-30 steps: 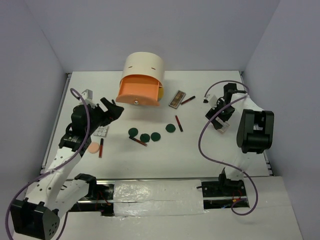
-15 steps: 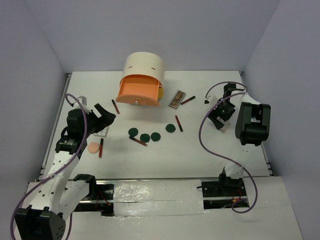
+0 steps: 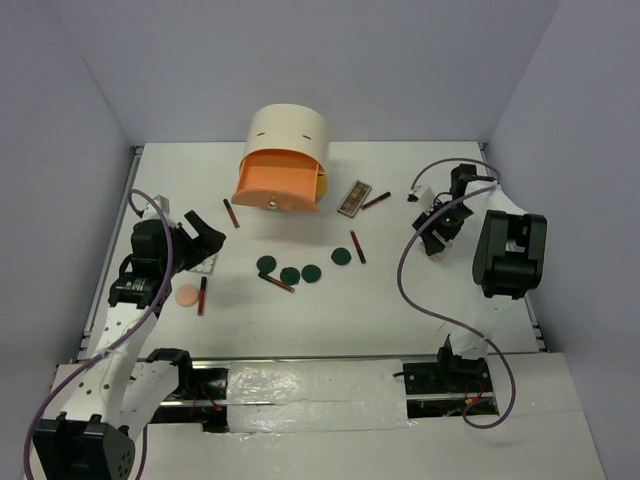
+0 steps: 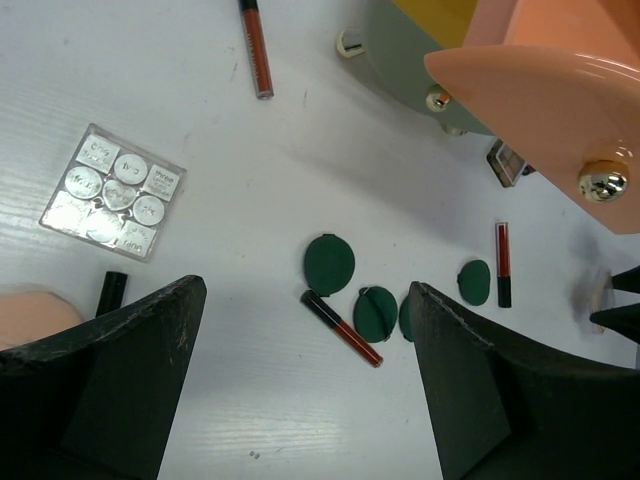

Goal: Organize the makeup

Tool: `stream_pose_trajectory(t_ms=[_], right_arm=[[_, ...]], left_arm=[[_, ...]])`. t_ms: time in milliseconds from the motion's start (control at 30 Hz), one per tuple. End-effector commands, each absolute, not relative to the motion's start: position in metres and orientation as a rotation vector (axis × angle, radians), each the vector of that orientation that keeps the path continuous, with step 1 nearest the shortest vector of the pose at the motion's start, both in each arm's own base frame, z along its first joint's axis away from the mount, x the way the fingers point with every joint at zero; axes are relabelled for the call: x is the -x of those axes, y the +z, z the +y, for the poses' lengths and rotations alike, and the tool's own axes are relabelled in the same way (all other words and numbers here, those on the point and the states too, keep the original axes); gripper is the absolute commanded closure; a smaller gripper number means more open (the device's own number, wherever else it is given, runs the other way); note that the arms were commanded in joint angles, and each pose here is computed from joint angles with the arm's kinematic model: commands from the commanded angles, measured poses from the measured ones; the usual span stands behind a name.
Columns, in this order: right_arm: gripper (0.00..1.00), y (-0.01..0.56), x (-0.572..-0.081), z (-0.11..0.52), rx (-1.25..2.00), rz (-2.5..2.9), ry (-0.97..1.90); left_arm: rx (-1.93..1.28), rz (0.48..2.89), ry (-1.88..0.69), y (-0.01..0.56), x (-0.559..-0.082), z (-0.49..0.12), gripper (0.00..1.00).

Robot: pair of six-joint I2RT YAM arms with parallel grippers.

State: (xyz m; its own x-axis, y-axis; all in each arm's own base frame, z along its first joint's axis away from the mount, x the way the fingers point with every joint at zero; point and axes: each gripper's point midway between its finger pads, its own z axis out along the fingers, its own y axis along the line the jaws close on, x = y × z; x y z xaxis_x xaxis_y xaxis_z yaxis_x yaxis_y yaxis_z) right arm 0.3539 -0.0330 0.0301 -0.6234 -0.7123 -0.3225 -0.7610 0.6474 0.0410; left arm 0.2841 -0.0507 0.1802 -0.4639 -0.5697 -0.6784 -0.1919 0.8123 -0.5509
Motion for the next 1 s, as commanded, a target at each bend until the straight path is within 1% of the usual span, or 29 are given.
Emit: stream_pose_trajectory(t_ms=[0, 67, 133, 167, 233, 300, 333, 400, 433, 467, 533, 567, 600, 733, 867, 967], right_arm=[[0.77, 0.100, -0.363, 0.025, 1.163, 2.367, 0.390], [0.77, 0.136, -0.369, 0.061, 1.201, 2.242, 0.428], [0.77, 0.160, -0.370, 0.095, 1.231, 2.165, 0.465], [0.77, 0.182, -0.371, 0.123, 1.254, 2.096, 0.481], [0.77, 0.218, -0.383, 0.151, 1.263, 1.980, 0.474], [0.77, 0.241, -0.385, 0.189, 1.280, 1.896, 0.515], [0.78, 0.263, -0.395, 0.202, 1.269, 1.839, 0.501], [0.84, 0.286, -0.400, 0.231, 1.259, 1.776, 0.518], [0.89, 0.312, -0.407, 0.242, 1.225, 1.729, 0.512], [0.89, 0.326, -0.415, 0.258, 1.228, 1.684, 0.504], [0.89, 0.337, -0.419, 0.276, 1.236, 1.644, 0.515], [0.89, 0.332, -0.423, 0.290, 1.248, 1.640, 0.518], [0.89, 0.346, -0.425, 0.298, 1.245, 1.598, 0.514], [0.82, 0.349, -0.426, 0.332, 1.286, 1.523, 0.516], [0.78, 0.347, -0.434, 0.354, 1.291, 1.471, 0.484], [0.70, 0.340, -0.439, 0.362, 1.292, 1.471, 0.475]], left_arm=[[0.567, 2.034, -0.425, 0.184, -0.284, -0.038, 0.05], [0.579, 2.057, -0.400, 0.178, -0.282, -0.035, 0.05], [0.585, 2.072, -0.385, 0.175, -0.280, -0.032, 0.05], [0.587, 2.073, -0.384, 0.175, -0.281, -0.032, 0.05], [0.593, 2.080, -0.378, 0.174, -0.280, -0.031, 0.05], [0.597, 2.082, -0.379, 0.174, -0.279, -0.031, 0.05], [0.599, 2.083, -0.378, 0.174, -0.277, -0.030, 0.05], [0.603, 2.082, -0.381, 0.173, -0.275, -0.030, 0.05], [0.604, 2.079, -0.382, 0.174, -0.274, -0.030, 0.05], [0.612, 2.076, -0.385, 0.174, -0.271, -0.030, 0.05], [0.643, 2.060, -0.360, 0.174, -0.270, -0.025, 0.05], [0.650, 2.055, -0.361, 0.174, -0.269, -0.025, 0.05], [0.655, 2.048, -0.362, 0.173, -0.266, -0.024, 0.05], [0.681, 2.043, -0.362, 0.171, -0.261, -0.024, 0.05], [0.691, 2.035, -0.351, 0.173, -0.255, -0.021, 0.05], [0.693, 2.035, -0.339, 0.173, -0.252, -0.019, 0.05]])
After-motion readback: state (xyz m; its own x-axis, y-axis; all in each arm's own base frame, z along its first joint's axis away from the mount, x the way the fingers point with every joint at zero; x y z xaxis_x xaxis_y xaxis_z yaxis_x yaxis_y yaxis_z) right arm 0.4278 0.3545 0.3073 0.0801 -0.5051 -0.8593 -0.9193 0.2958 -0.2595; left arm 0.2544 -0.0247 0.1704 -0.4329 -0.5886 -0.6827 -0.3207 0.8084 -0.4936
